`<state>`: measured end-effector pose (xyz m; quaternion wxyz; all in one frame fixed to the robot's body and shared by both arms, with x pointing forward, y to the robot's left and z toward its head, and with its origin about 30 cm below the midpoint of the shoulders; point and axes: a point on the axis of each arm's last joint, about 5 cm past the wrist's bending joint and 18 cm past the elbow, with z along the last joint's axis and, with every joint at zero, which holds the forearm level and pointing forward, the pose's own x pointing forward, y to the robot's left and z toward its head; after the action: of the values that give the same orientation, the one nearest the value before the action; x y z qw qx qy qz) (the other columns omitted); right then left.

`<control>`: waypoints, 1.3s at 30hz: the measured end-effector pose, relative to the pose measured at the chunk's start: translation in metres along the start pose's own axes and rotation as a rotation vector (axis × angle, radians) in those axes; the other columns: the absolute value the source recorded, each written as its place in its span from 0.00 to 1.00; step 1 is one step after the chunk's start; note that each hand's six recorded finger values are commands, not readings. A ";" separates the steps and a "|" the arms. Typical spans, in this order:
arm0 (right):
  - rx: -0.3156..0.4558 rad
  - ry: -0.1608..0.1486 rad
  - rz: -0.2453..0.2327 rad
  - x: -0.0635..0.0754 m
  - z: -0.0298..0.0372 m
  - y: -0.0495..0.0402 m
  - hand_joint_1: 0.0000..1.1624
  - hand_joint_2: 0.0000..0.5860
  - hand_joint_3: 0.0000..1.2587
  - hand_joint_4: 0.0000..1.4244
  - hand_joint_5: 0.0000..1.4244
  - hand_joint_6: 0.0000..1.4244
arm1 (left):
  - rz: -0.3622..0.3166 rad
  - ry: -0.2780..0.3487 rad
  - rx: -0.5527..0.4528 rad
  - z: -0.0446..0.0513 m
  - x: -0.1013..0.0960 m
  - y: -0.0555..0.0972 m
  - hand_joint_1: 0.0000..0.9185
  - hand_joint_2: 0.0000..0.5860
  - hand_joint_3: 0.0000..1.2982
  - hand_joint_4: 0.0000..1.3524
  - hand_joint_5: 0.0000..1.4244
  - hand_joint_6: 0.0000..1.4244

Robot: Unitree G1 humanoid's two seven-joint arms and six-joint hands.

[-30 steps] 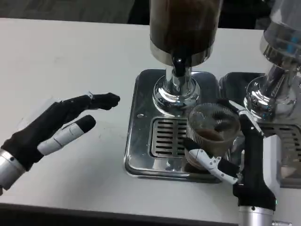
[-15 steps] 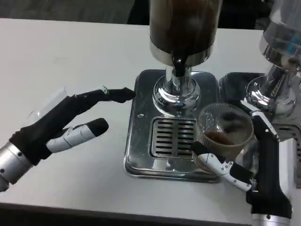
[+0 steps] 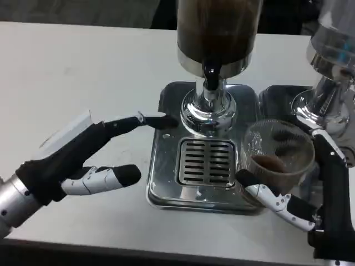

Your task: Grasp the cup under the faucet to collect the drink, then remove the cup.

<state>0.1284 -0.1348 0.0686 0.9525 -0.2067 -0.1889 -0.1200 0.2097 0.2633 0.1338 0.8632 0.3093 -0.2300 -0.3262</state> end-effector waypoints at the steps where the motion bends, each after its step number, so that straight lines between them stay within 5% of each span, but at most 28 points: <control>1: 0.003 -0.001 0.002 0.000 0.0010 -0.0012 0.82 0.17 0.54 0.61 0.77 1.00 | -0.003 -0.006 0.005 0.0014 -0.001 0.000 0.00 0.12 0.23 0.17 0.16 0.11; 19: -0.012 -0.011 0.024 -0.014 0.0175 -0.0268 0.82 0.17 0.56 0.62 0.78 1.00 | -0.081 -0.097 0.128 0.0230 -0.016 0.008 0.00 0.11 0.18 0.09 0.10 0.09; 30: -0.003 -0.007 0.035 -0.017 0.0227 -0.0300 0.82 0.17 0.57 0.63 0.79 1.00 | -0.112 -0.136 0.170 0.0321 -0.021 0.009 0.00 0.09 0.17 0.06 0.07 0.08; 39: -0.002 -0.023 0.012 -0.022 0.0342 -0.0366 0.82 0.17 0.58 0.64 0.80 1.00 | -0.134 -0.201 0.203 0.0451 -0.026 0.009 0.00 0.09 0.17 0.06 0.06 0.07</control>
<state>0.0864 -0.1488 0.1010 0.9507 -0.2102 -0.1984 -0.1124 0.1684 0.2698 0.1664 0.7764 0.3752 -0.3261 -0.3874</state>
